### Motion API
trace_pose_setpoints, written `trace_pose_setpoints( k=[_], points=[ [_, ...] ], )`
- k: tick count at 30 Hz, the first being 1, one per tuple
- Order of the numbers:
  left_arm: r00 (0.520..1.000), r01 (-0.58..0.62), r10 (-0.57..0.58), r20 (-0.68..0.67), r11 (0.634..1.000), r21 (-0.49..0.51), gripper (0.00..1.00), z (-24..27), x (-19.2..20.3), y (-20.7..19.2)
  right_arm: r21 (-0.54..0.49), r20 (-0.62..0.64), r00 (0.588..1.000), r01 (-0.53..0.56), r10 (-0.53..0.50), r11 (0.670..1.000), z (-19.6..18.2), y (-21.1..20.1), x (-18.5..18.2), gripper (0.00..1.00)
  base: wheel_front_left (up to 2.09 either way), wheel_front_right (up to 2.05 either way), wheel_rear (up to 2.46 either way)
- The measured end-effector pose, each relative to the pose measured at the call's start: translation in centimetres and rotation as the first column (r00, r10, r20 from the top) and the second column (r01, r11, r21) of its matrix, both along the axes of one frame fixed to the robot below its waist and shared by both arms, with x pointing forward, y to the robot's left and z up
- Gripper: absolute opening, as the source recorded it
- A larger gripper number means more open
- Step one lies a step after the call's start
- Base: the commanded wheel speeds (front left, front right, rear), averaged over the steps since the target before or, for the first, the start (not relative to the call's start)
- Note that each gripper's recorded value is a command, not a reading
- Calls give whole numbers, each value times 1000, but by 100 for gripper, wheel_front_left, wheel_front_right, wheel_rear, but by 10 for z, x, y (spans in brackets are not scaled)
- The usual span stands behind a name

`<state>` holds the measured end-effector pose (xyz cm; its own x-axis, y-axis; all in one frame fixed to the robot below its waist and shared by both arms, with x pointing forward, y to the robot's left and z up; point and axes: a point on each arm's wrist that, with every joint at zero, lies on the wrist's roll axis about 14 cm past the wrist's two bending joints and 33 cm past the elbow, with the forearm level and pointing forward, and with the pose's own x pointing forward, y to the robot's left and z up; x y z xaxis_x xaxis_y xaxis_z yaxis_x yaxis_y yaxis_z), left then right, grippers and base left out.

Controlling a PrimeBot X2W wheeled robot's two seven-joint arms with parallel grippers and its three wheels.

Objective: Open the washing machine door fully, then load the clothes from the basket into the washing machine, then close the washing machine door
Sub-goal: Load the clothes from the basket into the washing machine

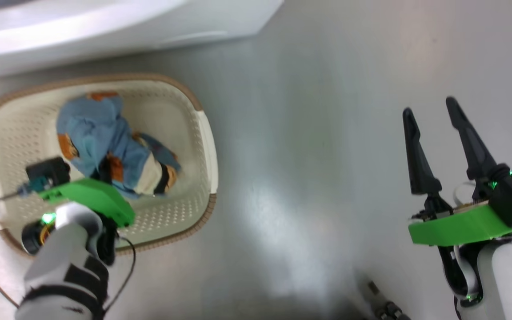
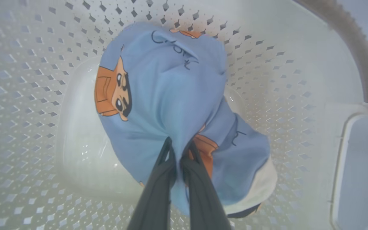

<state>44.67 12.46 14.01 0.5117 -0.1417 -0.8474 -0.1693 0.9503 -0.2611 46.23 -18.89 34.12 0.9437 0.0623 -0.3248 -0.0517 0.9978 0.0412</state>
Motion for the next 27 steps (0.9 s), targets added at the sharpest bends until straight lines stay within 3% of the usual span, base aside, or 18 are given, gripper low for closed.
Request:
trace_pose_setpoints(
  k=[10,15,27],
  points=[
    [983,-6,5,186,1000,3,0,66,-3,5,10,24,1000,18,-18,1000,33,-2,-26,100,0,0,0],
    [935,9,-9,353,1000,1,0,119,6,2,9,37,999,22,-23,1000,52,-2,-43,100,0,0,0],
    [830,-12,-16,558,999,47,0,206,-48,12,31,96,995,28,-31,999,97,2,-91,100,0,0,0]
  ],
)
